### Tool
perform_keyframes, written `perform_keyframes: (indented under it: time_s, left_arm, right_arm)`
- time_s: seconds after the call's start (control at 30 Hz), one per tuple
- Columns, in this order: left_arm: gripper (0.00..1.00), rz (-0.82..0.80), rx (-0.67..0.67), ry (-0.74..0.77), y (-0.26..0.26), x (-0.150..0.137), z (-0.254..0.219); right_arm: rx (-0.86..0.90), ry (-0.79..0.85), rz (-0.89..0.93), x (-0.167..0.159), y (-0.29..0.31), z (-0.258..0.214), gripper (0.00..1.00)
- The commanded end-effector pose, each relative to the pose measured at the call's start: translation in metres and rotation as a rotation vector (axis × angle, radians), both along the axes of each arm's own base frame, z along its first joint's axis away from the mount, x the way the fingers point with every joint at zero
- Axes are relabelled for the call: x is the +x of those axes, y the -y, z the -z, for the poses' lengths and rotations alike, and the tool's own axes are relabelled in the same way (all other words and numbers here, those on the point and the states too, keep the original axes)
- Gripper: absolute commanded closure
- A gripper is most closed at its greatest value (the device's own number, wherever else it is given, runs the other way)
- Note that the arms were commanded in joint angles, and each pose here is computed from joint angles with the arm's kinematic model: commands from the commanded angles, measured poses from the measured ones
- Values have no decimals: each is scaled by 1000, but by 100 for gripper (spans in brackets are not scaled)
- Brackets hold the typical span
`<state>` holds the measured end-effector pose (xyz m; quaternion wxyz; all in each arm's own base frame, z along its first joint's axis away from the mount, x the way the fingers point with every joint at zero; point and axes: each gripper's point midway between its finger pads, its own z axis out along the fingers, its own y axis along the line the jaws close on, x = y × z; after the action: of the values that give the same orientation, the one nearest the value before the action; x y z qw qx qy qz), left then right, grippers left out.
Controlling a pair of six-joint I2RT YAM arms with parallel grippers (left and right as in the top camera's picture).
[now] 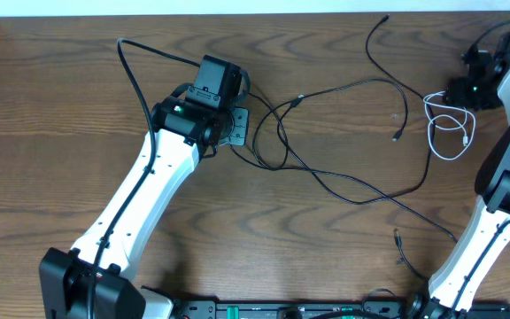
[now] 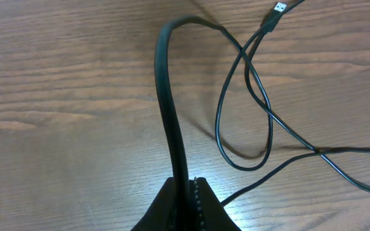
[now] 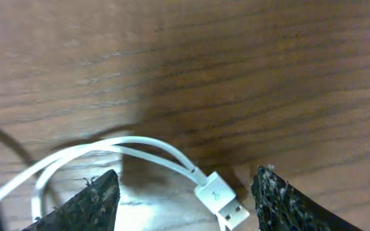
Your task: Untangle cables
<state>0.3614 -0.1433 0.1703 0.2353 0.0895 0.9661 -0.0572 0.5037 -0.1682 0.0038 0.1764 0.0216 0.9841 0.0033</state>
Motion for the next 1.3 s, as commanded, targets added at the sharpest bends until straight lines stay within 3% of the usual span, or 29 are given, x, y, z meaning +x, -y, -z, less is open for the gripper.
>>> perform_keyframes:
  time_s: [0.0,0.07,0.17,0.23,0.27,0.53,0.7,1.1,1.27]
  left_arm:
    - [92,-5,2,-4,-1,1,1]
    - [93,-5,2,-5,-1,1,1]
    - [93,-5,2,-4,-1,1,1]
    - [93,-5,2,-3,-1,1,1]
    - [93,-5,2,-3,-1,1,1]
    - [93,-5,0,1,0,2,0]
    - [92,-5,-8,20,1,6,-2]
    - [93,-5,-9,22,2,7,-2]
    - [93,-5,-10,25,2,7,-3]
  right_arm:
    - [-34,-65,-11,-11,8,26,43]
    - [-51,-80,-3,-14,11,29,52]
    - [-63,-80,28,-15,20,30,78]
    - [-84,-64,144,-15,37,28,98]
    - [-96,-56,211,-16,47,26,99]
    - [23,54,587,-25,115,1,99]
    - [225,224,738,-7,145,-71,99]
    - [338,752,632,56,147,-291,99]
    - [314,882,587,67,143,-333,99]
